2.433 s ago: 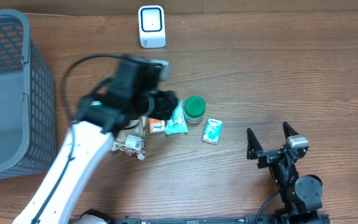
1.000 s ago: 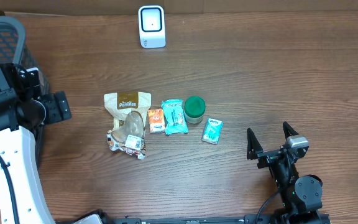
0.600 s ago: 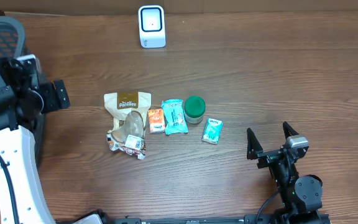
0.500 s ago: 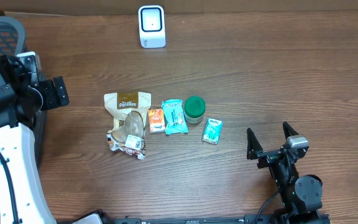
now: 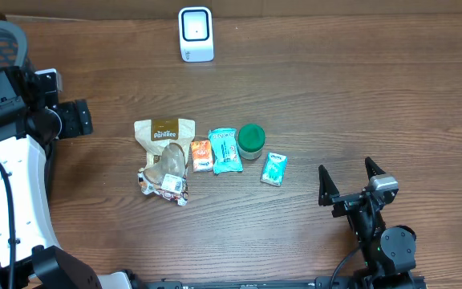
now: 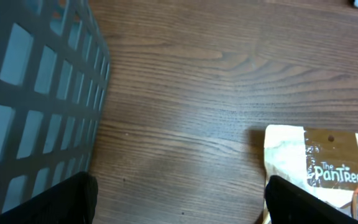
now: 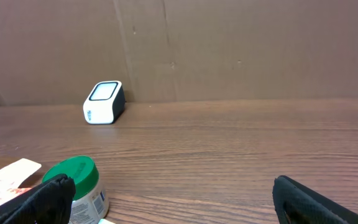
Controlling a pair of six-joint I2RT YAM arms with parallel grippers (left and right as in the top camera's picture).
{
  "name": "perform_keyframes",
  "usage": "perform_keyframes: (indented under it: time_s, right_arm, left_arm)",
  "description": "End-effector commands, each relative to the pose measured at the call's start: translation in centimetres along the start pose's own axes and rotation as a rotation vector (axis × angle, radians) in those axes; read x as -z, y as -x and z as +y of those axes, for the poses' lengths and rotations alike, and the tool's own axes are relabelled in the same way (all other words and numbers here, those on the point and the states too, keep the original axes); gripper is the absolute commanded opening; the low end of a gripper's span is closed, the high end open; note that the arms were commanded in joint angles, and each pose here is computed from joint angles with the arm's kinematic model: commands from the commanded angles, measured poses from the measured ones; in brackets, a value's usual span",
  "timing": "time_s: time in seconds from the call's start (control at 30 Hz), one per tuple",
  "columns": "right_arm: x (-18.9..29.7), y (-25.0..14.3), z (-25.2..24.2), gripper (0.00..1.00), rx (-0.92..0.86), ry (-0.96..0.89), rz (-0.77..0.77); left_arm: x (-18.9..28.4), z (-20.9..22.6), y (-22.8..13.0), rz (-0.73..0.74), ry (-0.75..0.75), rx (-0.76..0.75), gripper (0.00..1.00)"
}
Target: Scan the item barcode
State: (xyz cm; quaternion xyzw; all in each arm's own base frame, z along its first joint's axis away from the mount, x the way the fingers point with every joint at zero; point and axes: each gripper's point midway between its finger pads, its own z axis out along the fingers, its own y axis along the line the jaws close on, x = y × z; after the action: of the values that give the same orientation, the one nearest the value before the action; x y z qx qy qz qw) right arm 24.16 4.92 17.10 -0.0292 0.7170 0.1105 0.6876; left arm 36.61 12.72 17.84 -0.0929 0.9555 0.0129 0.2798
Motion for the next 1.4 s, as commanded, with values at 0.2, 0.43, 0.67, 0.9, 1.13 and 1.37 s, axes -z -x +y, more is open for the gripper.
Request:
perform_keyframes:
  time_s: [0.2,0.43,0.67,0.9,1.13,1.37]
  right_arm:
    - [0.0,-0.1,0.0,1.0,0.005,0.005,-0.007]
    - [0.0,-0.1,0.0,1.0,0.005,0.005,-0.007]
    - [0.0,-0.1,0.0,1.0,0.005,0.005,-0.007]
    - [0.0,-0.1,0.0,1.0,0.005,0.005,-0.007]
    - [0.0,-0.1,0.0,1.0,0.005,0.005,-0.007]
    - [0.0,-0.1,0.0,1.0,0.005,0.005,-0.007]
  left_arm:
    - [4.0,-6.2,2.4,-0.173,-0.33,-0.173,0.82]
    - [8.5,-8.8,1.7,-0.215,-0.359,-0.18,1.0]
    - [9.0,-10.0,-1.7,-0.088,-0.39,-0.165,0.99]
    - [8.1,-7.0,-4.8,0.064,-0.212,-0.121,0.99]
    - [7.7,-4.2,-3.9,0.042,-0.053,-0.088,0.99]
    - [7.6,-3.4,-2.3,-0.019,-0.008,-0.092,1.0]
